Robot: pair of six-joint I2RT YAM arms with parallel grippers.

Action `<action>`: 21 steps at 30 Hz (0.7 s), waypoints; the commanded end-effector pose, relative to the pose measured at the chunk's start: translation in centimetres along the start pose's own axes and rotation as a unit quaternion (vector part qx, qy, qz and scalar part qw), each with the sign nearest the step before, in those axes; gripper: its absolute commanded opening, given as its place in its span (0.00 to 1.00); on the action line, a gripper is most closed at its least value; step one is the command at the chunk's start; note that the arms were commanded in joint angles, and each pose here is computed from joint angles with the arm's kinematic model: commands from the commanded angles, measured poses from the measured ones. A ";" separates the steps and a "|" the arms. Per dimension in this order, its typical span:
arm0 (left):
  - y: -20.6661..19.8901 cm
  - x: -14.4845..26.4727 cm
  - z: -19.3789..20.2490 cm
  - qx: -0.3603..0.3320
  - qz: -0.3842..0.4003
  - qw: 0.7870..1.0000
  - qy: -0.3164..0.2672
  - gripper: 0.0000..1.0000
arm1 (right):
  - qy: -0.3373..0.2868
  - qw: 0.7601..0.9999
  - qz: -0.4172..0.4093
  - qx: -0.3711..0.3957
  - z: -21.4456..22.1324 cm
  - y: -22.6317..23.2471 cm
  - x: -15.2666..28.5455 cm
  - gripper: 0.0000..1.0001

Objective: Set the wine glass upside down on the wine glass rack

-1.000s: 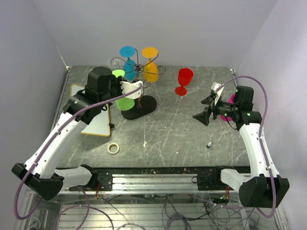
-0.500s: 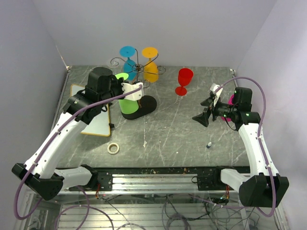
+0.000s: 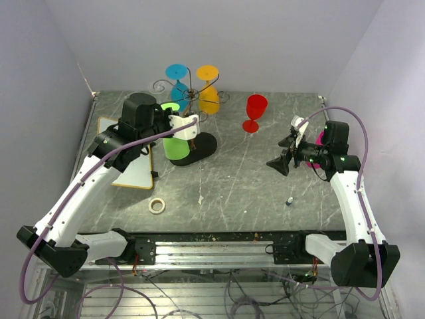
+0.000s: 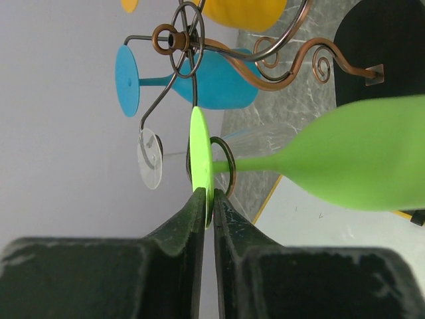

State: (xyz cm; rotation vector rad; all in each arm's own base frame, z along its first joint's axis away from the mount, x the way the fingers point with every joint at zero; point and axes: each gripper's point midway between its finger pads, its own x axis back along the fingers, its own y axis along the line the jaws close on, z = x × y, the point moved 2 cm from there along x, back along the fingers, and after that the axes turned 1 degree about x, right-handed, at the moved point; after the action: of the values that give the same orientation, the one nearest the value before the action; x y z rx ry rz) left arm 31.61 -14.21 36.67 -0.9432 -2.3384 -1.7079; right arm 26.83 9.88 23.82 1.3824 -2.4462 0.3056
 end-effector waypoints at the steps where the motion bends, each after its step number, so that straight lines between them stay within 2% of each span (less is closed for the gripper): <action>1: 0.2 0.0 -0.9 0.003 0.001 1.000 -0.023 0.21 | -0.002 1.000 0.004 0.005 -0.1 -0.1 0.0 0.96; 8: -0.3 0.0 -1.0 0.002 0.010 1.000 -0.027 0.27 | 0.000 1.000 0.007 0.005 0.1 -0.2 0.0 0.96; 21: -0.9 0.9 -1.6 0.005 0.032 0.998 -0.048 0.34 | 0.003 1.000 0.009 0.002 0.2 -0.4 -0.1 0.96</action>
State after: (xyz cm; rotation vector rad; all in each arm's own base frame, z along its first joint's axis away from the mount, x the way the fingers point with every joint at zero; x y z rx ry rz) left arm 31.10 -14.82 35.96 -1.0287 -2.3137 -1.6881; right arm 26.94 9.75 23.72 1.3689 -2.4488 0.3130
